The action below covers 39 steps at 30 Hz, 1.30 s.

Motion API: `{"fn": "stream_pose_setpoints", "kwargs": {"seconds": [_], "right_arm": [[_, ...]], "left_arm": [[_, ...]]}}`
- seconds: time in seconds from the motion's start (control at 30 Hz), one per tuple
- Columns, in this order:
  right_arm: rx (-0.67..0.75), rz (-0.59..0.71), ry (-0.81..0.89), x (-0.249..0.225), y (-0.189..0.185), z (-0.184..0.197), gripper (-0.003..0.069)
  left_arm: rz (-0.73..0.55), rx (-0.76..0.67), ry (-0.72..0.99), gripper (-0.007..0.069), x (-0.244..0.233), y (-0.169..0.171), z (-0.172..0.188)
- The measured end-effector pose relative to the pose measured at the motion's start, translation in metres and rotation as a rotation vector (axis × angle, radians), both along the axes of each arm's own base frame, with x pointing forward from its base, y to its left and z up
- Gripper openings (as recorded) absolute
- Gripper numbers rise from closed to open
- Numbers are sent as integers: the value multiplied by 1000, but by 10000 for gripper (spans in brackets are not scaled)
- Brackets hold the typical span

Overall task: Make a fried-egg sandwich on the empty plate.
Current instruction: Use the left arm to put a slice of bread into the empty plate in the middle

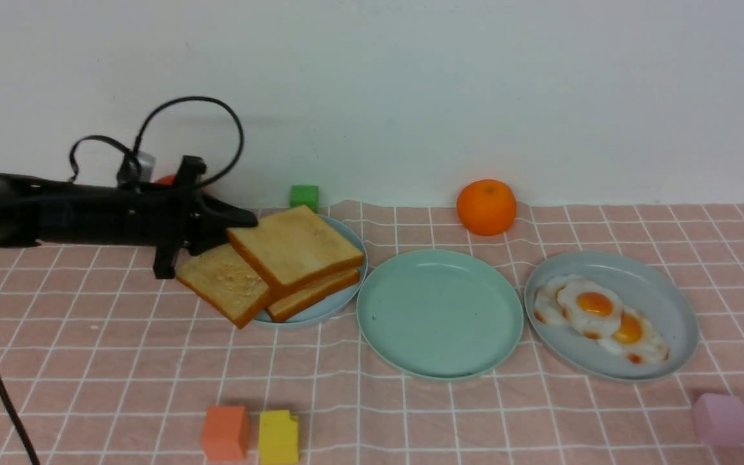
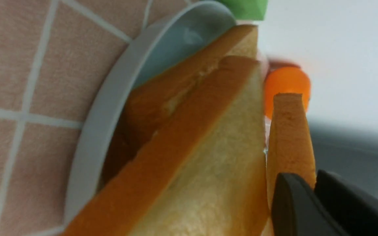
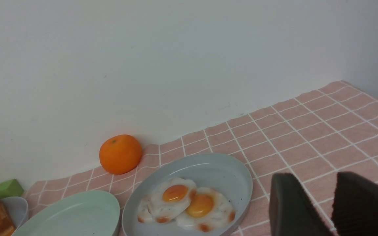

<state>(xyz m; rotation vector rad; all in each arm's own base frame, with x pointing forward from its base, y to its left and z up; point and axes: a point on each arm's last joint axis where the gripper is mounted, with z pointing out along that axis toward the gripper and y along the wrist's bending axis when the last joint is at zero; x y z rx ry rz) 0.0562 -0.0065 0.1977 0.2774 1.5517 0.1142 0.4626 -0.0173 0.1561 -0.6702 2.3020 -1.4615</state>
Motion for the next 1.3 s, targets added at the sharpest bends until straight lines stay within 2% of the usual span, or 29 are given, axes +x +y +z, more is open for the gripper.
{"fn": "stream_pose_setpoints", "kwargs": {"seconds": [0.1,0.3,0.37,0.43,0.47,0.63,0.67,0.77,0.93,1.3], "right_arm": [[0,0,0,0,0,0,239],[0,0,0,0,0,0,239],[0,0,0,0,0,0,239],[0,0,0,0,0,0,239],[0,0,0,0,0,0,239],[0,0,0,0,0,0,239],[0,0,0,0,0,0,239],[-32,-2,3,0,0,0,239],[-122,-9,11,0,-1,0,239],[-317,-22,26,0,-2,1,239]], "left_arm": [[-6,-16,-40,101,0,0,8],[-120,-33,-136,100,-8,-12,37],[-209,-34,-172,100,-16,-37,54],[-237,-36,-184,100,-19,-48,60],[-281,-40,-192,99,-24,-68,65],[-364,27,-190,99,-34,-126,61],[-362,37,-187,99,-34,-128,59],[-363,130,-180,96,-39,-162,45],[-311,237,-202,96,-39,-186,31],[-166,327,-239,96,-28,-183,29]]}}
